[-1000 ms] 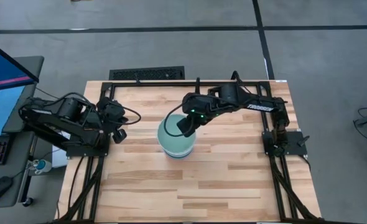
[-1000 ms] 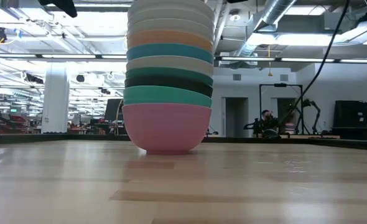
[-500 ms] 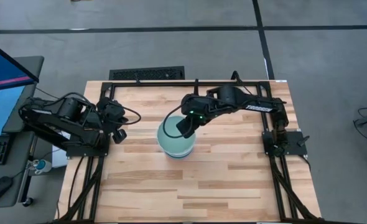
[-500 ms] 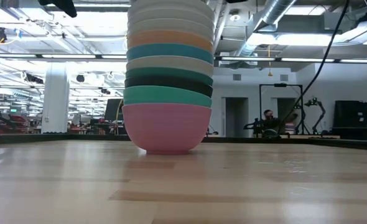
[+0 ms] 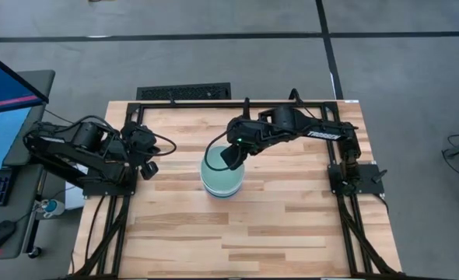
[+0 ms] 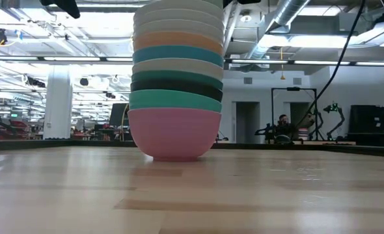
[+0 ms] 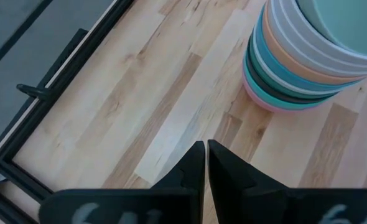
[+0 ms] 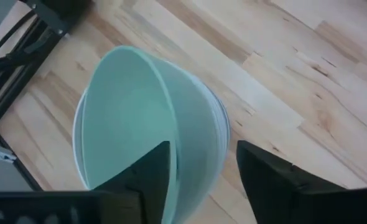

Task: Nest bowls inside each other
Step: Stack the light green bowl on the white bowl

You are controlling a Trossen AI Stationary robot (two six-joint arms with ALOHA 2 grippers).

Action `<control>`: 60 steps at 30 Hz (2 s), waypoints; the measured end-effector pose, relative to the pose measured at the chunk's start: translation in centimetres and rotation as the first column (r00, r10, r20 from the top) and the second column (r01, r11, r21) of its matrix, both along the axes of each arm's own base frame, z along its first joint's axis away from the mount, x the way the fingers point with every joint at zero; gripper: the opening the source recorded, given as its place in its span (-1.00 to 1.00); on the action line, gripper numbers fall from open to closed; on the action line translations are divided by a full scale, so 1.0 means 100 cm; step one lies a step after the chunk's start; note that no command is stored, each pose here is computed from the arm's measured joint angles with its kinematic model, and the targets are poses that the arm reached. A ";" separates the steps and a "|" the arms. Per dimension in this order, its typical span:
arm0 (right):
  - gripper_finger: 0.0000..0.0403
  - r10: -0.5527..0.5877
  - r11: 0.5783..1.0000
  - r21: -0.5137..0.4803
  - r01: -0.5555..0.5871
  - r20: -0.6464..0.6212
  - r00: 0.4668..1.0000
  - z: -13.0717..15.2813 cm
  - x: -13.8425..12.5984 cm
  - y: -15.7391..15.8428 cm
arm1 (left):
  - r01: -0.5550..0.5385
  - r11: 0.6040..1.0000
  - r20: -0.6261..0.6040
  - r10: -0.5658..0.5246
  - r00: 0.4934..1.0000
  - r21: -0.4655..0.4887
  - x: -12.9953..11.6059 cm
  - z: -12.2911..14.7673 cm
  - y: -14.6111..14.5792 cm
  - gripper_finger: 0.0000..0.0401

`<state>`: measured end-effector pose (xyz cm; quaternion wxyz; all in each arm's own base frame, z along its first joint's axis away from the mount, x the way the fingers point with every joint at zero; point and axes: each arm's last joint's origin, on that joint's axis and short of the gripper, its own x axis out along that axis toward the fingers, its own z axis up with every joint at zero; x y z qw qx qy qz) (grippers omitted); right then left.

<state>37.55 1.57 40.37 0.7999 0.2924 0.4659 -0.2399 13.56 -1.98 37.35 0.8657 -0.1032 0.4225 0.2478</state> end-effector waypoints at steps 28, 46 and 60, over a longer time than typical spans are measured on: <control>-0.75 0.023 0.999 -0.039 -0.024 -0.014 1.000 -0.004 0.002 0.000 | 0.000 1.000 -0.001 0.000 1.000 0.001 0.000 0.000 0.000 -0.95; -0.94 0.024 0.999 -0.041 -0.026 -0.050 0.998 -0.018 0.007 0.000 | 0.000 1.000 0.000 0.000 1.000 0.002 0.000 0.000 0.000 -0.95; -0.88 0.023 0.999 -0.034 -0.025 -0.054 0.998 -0.029 0.012 0.002 | 0.000 1.000 0.000 0.000 1.000 0.001 0.000 0.000 0.000 -0.95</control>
